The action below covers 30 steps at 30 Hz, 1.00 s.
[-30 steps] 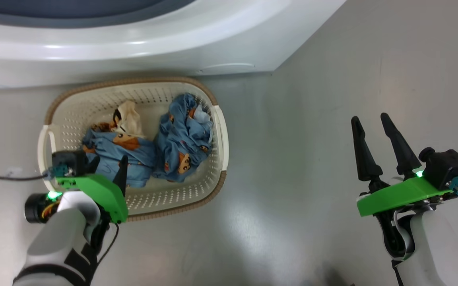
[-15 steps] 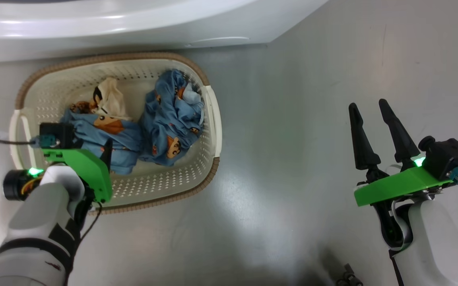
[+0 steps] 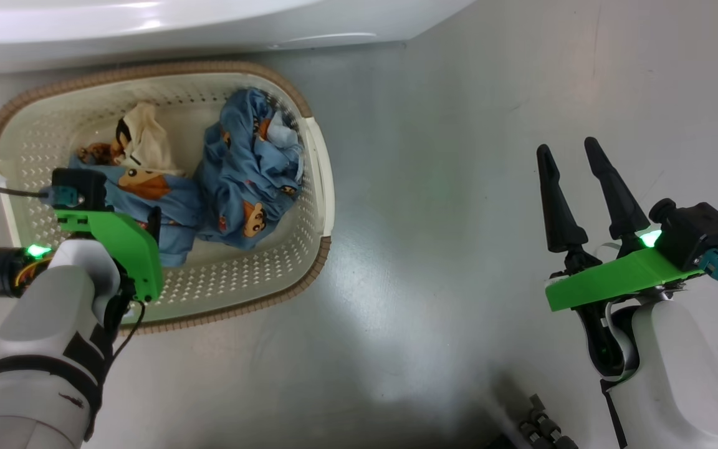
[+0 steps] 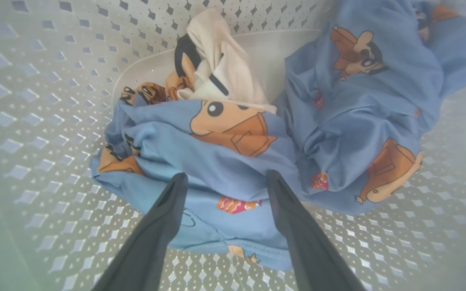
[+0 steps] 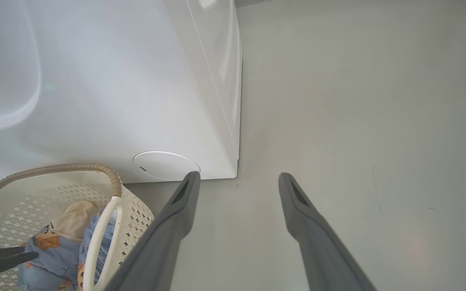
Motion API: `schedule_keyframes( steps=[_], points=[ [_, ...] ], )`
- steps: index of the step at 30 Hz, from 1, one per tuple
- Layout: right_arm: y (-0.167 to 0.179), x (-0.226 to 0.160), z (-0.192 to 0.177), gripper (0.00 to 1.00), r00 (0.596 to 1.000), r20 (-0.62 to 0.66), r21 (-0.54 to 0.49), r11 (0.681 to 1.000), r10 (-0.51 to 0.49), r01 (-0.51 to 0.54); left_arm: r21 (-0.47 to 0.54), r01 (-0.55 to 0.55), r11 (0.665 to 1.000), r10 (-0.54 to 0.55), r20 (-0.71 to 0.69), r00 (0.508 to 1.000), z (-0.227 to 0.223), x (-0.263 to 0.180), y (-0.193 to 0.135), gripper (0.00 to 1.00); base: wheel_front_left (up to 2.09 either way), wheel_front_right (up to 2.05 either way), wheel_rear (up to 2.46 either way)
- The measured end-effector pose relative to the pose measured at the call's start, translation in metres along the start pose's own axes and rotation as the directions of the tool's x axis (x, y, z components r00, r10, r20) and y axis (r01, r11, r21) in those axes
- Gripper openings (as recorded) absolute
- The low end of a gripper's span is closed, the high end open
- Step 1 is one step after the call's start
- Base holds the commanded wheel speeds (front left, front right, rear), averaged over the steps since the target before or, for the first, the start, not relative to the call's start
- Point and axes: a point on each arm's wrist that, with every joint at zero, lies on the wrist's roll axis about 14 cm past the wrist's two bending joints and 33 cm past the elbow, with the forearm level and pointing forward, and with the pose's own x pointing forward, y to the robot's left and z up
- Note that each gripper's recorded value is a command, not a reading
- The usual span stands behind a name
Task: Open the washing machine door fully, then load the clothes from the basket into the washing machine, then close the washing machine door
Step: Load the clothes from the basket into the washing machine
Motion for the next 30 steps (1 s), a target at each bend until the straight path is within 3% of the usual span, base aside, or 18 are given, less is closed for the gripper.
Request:
schedule_keyframes(
  steps=[11,13,15,16,18,19,20,21,30],
  points=[
    [0.0,0.004,-0.002,1.0,1.0,-0.001,-0.006,1.0,0.002,-0.002,0.017,0.001,1.0,0.0,-0.037,0.999,-0.005,0.011,0.002,1.0,0.0,0.0,0.0],
    [-0.001,0.003,-0.002,1.0,1.0,-0.003,-0.007,1.0,0.001,-0.001,0.023,0.004,1.0,-0.003,-0.038,0.999,-0.005,0.012,0.001,0.95,0.0,0.0,0.0],
    [-0.001,0.003,-0.002,1.0,1.0,-0.002,-0.007,1.0,0.001,-0.001,0.027,0.007,1.0,-0.006,-0.04,0.999,-0.005,0.013,0.0,0.56,0.0,0.0,0.0],
    [-0.001,0.002,-0.002,1.0,1.0,-0.002,-0.008,1.0,0.001,-0.001,0.03,0.008,1.0,-0.007,-0.046,0.999,-0.005,0.013,-0.001,0.49,0.0,0.0,0.0],
    [-0.002,0.002,-0.001,1.0,1.0,-0.001,-0.009,1.0,-0.001,0.001,0.034,0.011,0.999,-0.01,-0.047,0.999,-0.005,0.013,-0.002,0.46,0.0,0.0,0.0],
    [-0.002,0.002,0.0,1.0,1.0,0.0,-0.009,1.0,-0.001,0.001,0.035,0.012,0.999,-0.011,-0.047,0.999,-0.005,0.014,-0.002,0.26,0.0,0.0,0.0],
    [-0.002,0.002,-0.001,1.0,1.0,-0.001,-0.01,1.0,-0.002,0.002,0.037,0.013,0.999,-0.011,-0.047,0.999,-0.005,0.014,-0.002,0.26,0.0,0.0,0.0],
    [-0.003,0.001,-0.001,1.0,1.0,-0.003,-0.011,1.0,-0.004,0.004,0.039,0.012,0.999,-0.01,-0.051,0.999,-0.006,0.015,-0.001,0.02,0.0,0.0,0.0],
    [0.002,0.001,0.009,1.0,1.0,0.02,-0.005,1.0,0.007,-0.006,0.004,0.012,1.0,-0.012,0.002,1.0,0.009,0.006,-0.006,0.0,0.0,0.0,0.0]
  ],
)
